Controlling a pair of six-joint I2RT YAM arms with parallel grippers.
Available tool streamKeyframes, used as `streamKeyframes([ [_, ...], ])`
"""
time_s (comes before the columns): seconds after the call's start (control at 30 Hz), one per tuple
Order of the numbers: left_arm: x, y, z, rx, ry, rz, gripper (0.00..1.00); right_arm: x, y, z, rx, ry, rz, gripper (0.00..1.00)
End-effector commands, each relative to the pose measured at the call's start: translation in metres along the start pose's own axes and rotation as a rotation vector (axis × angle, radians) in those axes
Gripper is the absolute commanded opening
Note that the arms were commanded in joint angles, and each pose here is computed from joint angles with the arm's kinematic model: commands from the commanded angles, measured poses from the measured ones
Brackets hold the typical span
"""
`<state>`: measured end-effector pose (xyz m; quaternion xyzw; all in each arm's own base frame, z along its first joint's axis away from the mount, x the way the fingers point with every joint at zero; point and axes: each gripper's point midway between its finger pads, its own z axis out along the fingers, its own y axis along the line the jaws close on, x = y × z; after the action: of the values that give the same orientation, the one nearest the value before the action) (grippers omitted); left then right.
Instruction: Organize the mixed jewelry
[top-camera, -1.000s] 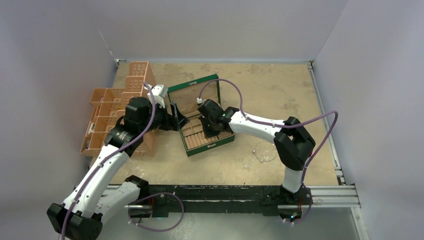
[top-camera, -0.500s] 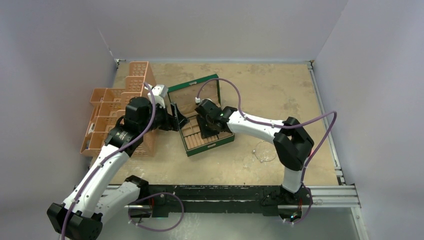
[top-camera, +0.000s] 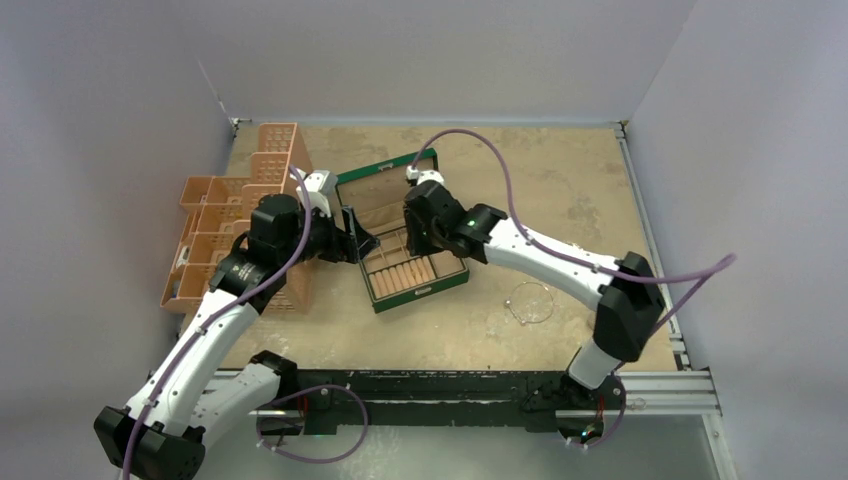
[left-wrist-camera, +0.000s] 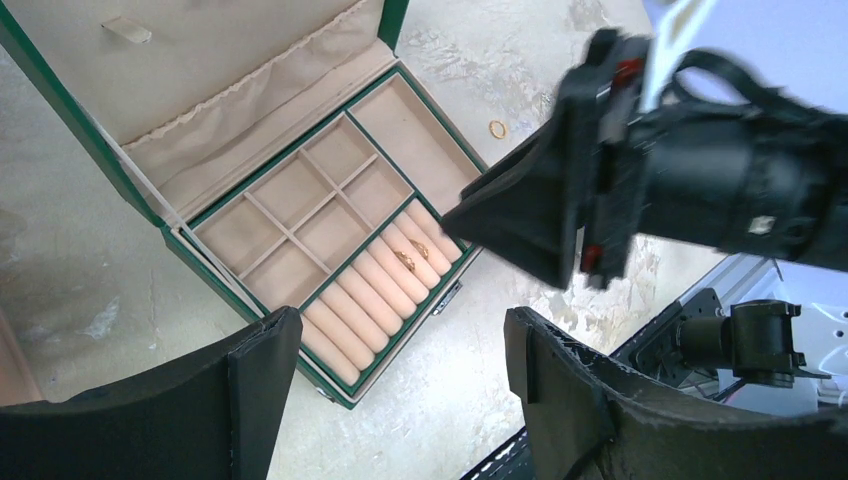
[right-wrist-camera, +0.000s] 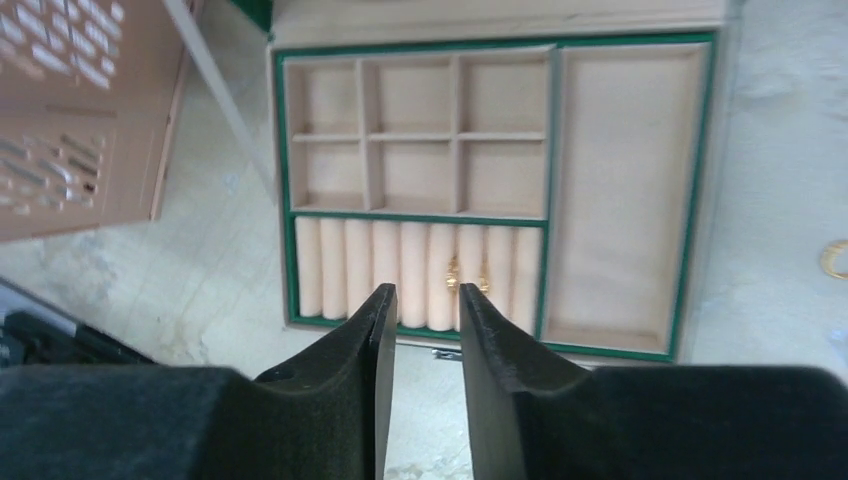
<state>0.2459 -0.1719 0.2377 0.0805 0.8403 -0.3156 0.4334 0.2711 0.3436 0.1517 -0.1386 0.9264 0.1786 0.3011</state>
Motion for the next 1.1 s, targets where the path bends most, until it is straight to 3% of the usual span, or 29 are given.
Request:
streamKeyframes([
  [0.0, -0.015, -0.01, -0.005, 0.051, -0.071, 0.021, 0.74, -0.043, -0.046, -0.031, 0.147, -0.22, 0.127, 0.3],
  [0.2, -0.017, -0.021, -0.007, 0.109, -0.078, 0.04, 0.75, -0.047, -0.145, -0.031, 0.289, -0.286, 0.364, 0.33],
  [0.37, -0.019, -0.021, -0.011, 0.109, -0.095, 0.045, 0.75, -0.029, -0.184, -0.01, 0.364, -0.216, 0.408, 0.35],
  [0.57, -0.016, -0.021, -0.01, 0.112, -0.086, 0.042, 0.75, -0.002, -0.203, 0.022, 0.423, -0.092, 0.398, 0.35],
  [1.07, -0.016, -0.021, -0.013, 0.107, -0.091, 0.043, 0.75, 0.028, -0.228, 0.049, 0.556, 0.003, 0.378, 0.25],
])
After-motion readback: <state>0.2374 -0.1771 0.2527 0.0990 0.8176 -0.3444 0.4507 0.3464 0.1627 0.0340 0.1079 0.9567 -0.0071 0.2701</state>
